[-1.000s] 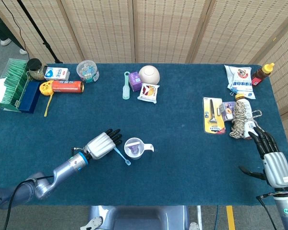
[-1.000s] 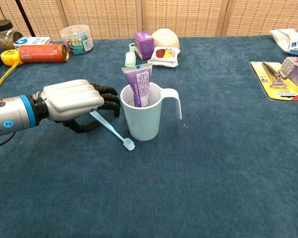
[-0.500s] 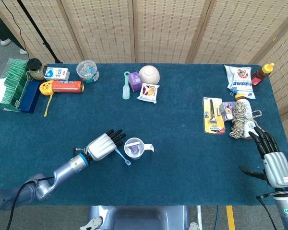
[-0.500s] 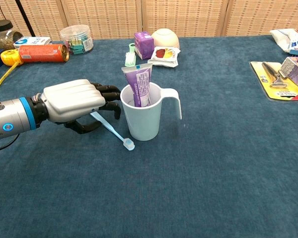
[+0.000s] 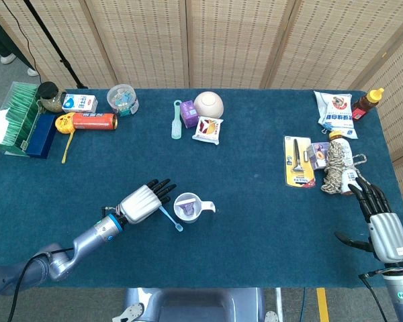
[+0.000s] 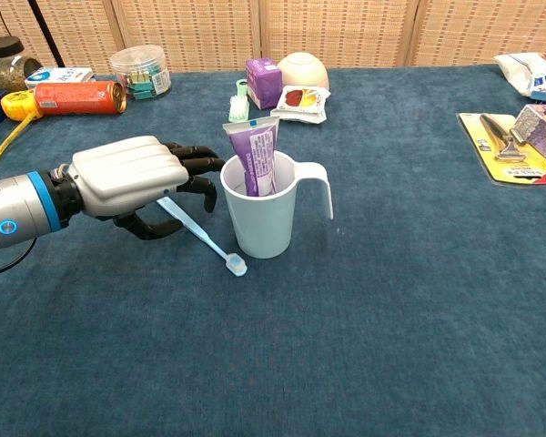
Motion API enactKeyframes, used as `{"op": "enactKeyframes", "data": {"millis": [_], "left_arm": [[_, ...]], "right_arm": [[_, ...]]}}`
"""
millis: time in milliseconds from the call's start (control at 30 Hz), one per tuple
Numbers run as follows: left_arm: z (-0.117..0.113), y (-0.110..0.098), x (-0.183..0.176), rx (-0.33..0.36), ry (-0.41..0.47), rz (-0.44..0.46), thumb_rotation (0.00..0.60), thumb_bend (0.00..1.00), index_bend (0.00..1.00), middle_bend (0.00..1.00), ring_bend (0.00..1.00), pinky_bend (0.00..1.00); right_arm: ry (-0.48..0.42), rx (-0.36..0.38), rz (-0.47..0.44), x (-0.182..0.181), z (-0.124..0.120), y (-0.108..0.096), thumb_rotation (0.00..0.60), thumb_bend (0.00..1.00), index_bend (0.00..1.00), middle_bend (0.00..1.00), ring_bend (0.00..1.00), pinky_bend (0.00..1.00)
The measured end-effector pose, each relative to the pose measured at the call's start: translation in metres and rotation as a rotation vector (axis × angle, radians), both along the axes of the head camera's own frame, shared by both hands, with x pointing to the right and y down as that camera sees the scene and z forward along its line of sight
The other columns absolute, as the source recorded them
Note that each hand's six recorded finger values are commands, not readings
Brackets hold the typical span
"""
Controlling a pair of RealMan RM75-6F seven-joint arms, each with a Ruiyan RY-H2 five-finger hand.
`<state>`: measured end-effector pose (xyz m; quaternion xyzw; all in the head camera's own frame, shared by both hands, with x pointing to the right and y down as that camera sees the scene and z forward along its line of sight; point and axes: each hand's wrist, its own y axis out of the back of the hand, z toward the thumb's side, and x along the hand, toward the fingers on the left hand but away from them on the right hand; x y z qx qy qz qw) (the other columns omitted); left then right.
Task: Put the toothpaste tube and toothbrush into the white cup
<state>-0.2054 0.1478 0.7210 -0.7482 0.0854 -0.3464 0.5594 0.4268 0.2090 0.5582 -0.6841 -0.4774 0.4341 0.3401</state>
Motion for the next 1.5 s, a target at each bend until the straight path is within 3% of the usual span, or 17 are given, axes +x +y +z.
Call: {"op": "enactKeyframes", "data": {"millis": [200, 367, 533, 1267, 1500], "left_arm": [[-0.002, 0.0, -0.001, 0.012, 0.0, 0.0, 0.6, 0.39, 0.37, 0.11, 0.06, 0.24], [0.0, 0.004, 0.0, 0.018, 0.002, 0.0, 0.6, 0.3, 0.39, 0.11, 0.06, 0.24], [-0.001, 0.004, 0.0, 0.014, 0.017, -0.007, 0.6, 0.28, 0.39, 0.11, 0.06, 0.24], [0.004, 0.007, 0.014, -0.03, 0.001, -0.014, 0.6, 0.31, 0.44, 0.11, 0.06, 0.24], [0.005, 0.008, 0.016, -0.031, -0.016, -0.013, 0.6, 0.34, 0.54, 0.11, 0.06, 0.24]], "right_arm": [[-0.001, 0.002, -0.001, 0.0, -0.001, 0.0, 0.6, 0.0, 0.01, 0.0, 0.0, 0.04], [-0.003, 0.004, 0.001, 0.0, -0.002, 0.0, 0.6, 0.0, 0.01, 0.0, 0.0, 0.04], [-0.003, 0.004, 0.001, 0.0, -0.001, 0.0, 0.6, 0.0, 0.01, 0.0, 0.0, 0.04], [-0.007, 0.004, 0.001, 0.0, -0.002, 0.0, 0.6, 0.0, 0.01, 0.0, 0.0, 0.04], [-0.01, 0.007, 0.002, 0.001, -0.003, 0.0, 0.6, 0.0, 0.01, 0.0, 0.0, 0.04]]}}
